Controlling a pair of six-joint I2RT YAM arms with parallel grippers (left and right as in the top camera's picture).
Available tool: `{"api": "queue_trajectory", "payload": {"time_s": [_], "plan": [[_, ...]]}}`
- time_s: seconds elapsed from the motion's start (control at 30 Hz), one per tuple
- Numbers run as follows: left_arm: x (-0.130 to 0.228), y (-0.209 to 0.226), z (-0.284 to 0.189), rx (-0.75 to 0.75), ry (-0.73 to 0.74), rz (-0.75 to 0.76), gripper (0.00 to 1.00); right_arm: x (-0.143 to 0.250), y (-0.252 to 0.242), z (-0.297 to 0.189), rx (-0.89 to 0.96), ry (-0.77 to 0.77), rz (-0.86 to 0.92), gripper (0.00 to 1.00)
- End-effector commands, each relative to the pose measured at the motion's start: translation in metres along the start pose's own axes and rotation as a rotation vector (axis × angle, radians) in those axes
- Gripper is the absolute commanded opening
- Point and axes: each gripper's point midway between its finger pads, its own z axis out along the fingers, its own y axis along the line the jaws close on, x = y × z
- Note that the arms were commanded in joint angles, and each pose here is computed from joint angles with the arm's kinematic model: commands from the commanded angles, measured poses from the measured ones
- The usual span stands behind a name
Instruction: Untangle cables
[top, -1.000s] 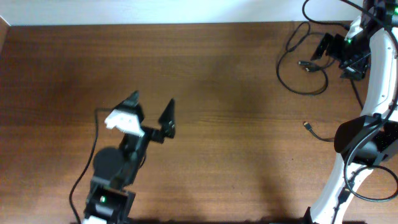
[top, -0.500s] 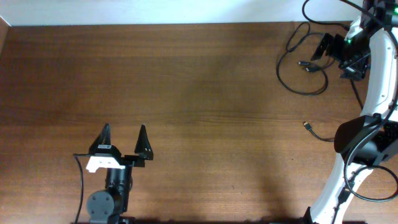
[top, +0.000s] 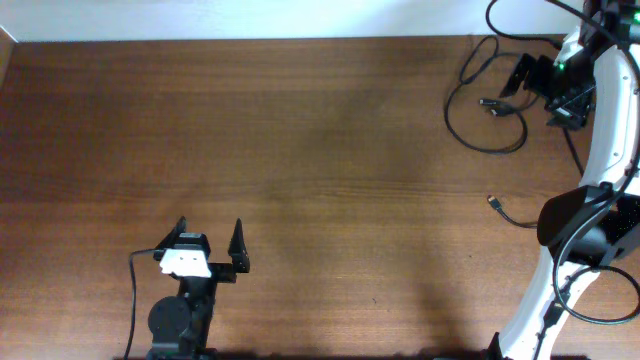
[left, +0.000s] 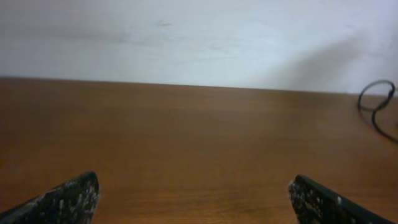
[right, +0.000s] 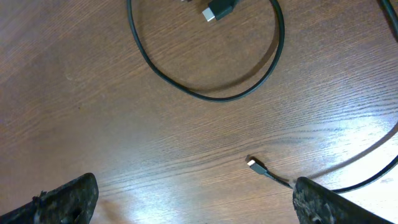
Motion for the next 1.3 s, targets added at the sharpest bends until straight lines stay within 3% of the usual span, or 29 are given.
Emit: {"api": "queue_trajectory", "payload": {"time_s": [0.0, 1.27], "plan": [[0.0004, -0.0078, -0.0008, 0.048, -0.002, 0.105, 0.99, -0.0025, 0.0003, -0.0162, 0.001, -0.046, -0.008, 0.99], [-0.0003, -0.007, -0.0007, 0.043, -0.005, 0.094, 0.99, -0.0028, -0.0015, -0.0197, 0.014, -0.057, -0.01, 0.99]]}}
